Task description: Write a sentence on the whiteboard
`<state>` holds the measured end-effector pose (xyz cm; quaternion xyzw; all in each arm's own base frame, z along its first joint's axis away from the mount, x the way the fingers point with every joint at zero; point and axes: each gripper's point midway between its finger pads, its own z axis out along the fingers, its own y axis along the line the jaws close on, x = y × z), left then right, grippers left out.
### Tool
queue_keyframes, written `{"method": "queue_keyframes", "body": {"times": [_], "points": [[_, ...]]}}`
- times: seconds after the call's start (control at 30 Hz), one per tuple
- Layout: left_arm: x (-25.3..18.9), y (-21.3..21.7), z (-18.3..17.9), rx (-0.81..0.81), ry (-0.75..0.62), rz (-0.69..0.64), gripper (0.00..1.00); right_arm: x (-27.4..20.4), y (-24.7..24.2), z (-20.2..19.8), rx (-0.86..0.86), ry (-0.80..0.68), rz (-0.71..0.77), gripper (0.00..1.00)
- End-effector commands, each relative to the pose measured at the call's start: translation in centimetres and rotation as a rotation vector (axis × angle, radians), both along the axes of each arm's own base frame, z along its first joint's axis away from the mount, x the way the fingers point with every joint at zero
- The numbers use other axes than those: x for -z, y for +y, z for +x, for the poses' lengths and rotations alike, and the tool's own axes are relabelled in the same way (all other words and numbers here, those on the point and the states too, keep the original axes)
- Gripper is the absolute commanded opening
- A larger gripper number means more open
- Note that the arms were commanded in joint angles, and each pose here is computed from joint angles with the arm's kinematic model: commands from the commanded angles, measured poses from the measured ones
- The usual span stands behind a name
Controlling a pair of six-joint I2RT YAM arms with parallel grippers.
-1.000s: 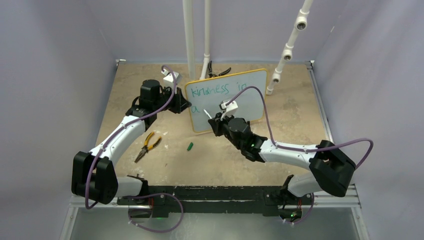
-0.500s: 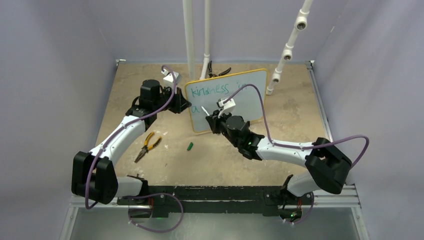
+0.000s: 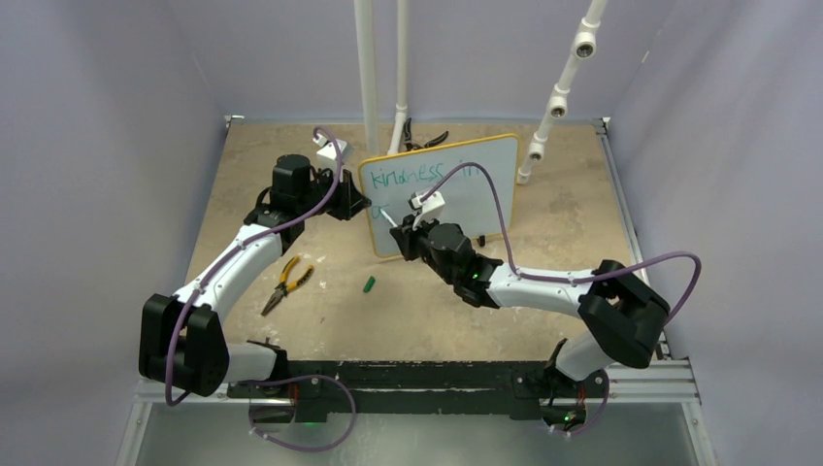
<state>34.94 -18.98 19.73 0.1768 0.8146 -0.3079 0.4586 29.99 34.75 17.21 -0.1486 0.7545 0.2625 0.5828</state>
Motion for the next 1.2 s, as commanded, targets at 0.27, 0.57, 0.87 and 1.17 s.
{"method": "queue_keyframes", "body": {"times": [0.27, 0.57, 0.87, 1.17], "points": [[-1.1, 0.5, 0.9, -0.043, -0.039, -0.003, 0.0, 1.8, -2.1, 0.6, 0.101, 0.052, -0.023, 0.0], [-1.0, 0.5, 0.9, -0.045, -0.038, -0.001, 0.0, 1.7, -3.3, 0.8, 0.159, 0.055, -0.021, 0.0], [-1.2, 0.5, 0.9, -0.045, -0.042, -0.002, 0.0, 0.7, -4.2, 0.6, 0.185, 0.041, -0.004, 0.0], [-1.2, 0.6, 0.9, -0.048, -0.041, -0.001, 0.0, -1.6, -3.3, -0.8, 0.063, -0.037, 0.053, 0.0]]}}
